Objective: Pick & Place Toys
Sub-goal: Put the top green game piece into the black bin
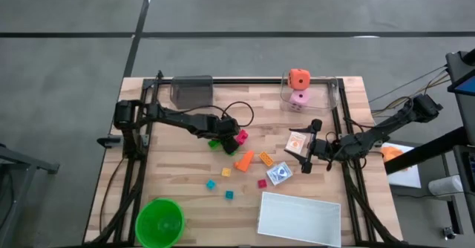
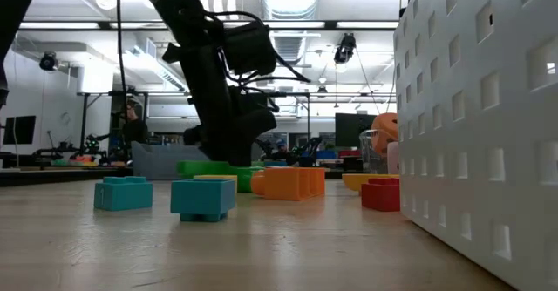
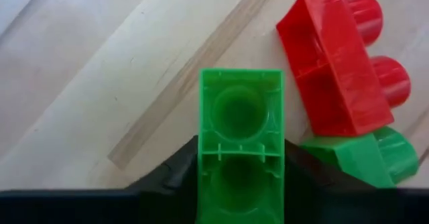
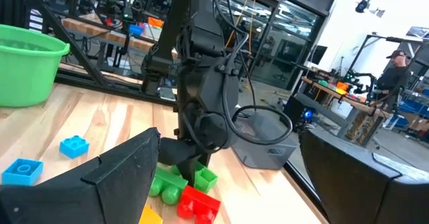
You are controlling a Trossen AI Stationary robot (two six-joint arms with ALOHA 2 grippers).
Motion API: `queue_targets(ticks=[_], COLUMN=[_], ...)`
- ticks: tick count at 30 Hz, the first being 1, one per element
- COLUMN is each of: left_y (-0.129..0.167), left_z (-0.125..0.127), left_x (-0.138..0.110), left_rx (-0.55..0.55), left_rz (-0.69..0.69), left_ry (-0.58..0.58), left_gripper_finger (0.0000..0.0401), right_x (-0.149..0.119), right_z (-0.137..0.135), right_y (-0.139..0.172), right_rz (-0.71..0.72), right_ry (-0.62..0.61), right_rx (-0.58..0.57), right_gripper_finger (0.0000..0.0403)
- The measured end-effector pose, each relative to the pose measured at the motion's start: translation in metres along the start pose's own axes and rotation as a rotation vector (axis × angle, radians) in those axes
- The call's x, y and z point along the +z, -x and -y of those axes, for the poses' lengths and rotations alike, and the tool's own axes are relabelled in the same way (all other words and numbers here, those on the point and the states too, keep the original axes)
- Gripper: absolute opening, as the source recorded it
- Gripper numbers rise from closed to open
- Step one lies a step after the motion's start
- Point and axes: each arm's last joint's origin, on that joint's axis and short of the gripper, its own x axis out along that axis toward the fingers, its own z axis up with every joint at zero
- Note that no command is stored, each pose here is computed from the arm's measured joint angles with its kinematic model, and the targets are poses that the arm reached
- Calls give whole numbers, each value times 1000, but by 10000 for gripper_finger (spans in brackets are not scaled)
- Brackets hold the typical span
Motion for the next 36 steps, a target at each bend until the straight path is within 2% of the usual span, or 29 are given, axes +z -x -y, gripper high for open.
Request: queue_targets(ticks=[8, 13, 19, 25, 29, 33, 36], left_y=[3, 18, 53, 67, 56, 43, 43], left_z=[1, 1, 11, 16, 10, -7, -24], left_x=[1, 7, 23, 23, 7, -8, -7], left_rx=[-25, -55, -166, -426, -540, -543, -511], left_rz=[-1, 52, 278, 561, 689, 727, 743], left_ry=[-66, -123, -284, -378, -384, -329, -238], left_gripper_finger=[130, 130, 130, 130, 130, 130, 130], right_x=[-1, -2, -3, -8, -8, -8, -8], right_z=[0, -1, -1, -2, -2, -2, -2], right_y=[0, 0, 0, 1, 1, 1, 1], right_rz=[-5, -20, -26, -39, -42, -42, -42], right_ry=[5, 11, 4, 2, 3, 3, 4], right_rx=[2, 6, 9, 13, 15, 15, 15], right_gripper_finger=[351, 351, 351, 351, 351, 351, 351])
